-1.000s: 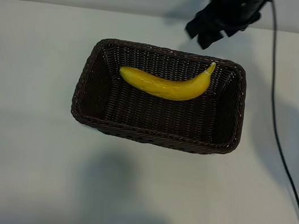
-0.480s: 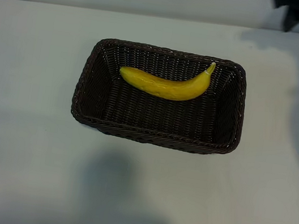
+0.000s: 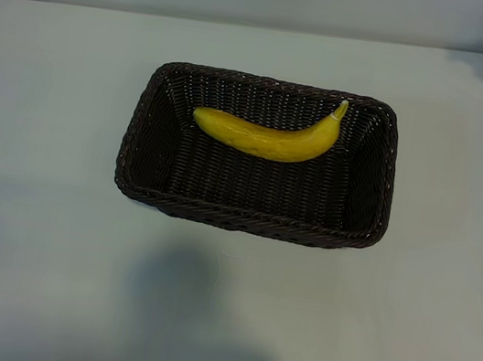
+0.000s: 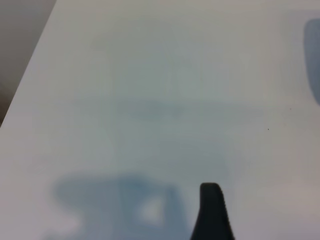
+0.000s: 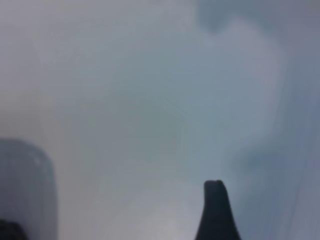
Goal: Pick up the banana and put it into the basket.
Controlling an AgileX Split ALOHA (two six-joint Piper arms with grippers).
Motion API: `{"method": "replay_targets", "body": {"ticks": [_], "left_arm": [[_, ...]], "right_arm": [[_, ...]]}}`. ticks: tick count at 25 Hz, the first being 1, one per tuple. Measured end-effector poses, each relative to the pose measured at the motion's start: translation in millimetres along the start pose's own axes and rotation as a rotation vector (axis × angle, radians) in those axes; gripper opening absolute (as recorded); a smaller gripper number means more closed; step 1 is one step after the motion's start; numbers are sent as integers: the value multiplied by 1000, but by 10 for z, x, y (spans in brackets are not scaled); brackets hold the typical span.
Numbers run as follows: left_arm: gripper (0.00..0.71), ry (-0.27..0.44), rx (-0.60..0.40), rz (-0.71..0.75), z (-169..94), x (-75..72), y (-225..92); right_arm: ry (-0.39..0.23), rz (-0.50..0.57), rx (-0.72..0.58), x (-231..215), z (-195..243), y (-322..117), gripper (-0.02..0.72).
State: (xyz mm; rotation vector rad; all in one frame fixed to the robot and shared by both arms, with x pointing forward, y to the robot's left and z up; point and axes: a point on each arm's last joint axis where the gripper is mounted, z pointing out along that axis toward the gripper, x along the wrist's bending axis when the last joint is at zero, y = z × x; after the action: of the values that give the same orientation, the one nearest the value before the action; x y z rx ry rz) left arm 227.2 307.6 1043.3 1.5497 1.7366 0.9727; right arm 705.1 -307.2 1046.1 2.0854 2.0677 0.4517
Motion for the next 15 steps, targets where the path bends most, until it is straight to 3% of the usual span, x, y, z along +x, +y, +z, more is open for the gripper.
{"method": "replay_targets", "body": {"ticks": [7, 15], "left_arm": [[547, 0, 0, 0, 0, 0, 0], [547, 0, 0, 0, 0, 0, 0]], "right_arm": [[-39, -25, 100, 0, -232, -513, 503], [-40, -23, 201, 48, -624, -1488, 503]]}}
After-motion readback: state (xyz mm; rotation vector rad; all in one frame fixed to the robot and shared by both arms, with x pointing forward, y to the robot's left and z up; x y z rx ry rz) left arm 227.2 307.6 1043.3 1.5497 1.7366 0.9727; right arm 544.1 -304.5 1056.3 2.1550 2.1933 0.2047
